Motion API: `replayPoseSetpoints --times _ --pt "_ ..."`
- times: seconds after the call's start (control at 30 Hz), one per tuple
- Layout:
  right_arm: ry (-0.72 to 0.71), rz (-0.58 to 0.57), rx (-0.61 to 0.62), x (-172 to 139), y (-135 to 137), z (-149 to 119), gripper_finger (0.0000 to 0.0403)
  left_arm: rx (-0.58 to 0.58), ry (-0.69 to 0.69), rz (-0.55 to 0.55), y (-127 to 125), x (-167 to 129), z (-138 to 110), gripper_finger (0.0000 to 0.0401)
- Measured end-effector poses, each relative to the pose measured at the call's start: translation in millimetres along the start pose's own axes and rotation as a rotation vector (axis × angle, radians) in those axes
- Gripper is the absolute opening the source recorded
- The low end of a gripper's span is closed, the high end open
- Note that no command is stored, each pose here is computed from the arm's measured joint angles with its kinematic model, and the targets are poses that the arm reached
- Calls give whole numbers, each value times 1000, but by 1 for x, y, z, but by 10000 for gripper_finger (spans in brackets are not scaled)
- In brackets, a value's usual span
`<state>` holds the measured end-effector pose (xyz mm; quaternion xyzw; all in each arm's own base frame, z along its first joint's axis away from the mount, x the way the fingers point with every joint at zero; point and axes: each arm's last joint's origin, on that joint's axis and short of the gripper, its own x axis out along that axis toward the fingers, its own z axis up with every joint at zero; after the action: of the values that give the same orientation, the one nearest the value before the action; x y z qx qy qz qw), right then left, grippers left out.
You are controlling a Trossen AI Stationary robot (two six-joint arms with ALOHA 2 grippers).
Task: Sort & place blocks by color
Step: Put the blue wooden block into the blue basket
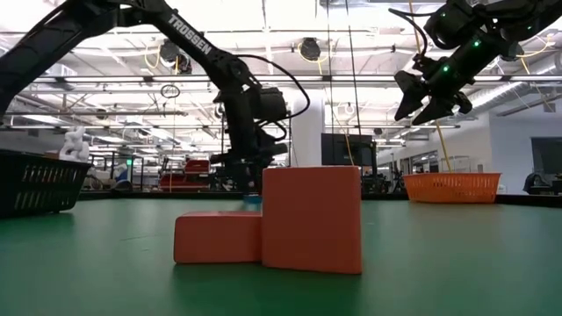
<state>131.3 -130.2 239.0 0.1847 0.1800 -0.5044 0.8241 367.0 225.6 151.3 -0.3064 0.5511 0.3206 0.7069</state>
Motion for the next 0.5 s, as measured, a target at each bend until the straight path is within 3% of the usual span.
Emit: replayPoseSetpoints --times 0.5 --pt "0 0 0 0 0 0 247 31 269 100 -58 -11 -62 188"
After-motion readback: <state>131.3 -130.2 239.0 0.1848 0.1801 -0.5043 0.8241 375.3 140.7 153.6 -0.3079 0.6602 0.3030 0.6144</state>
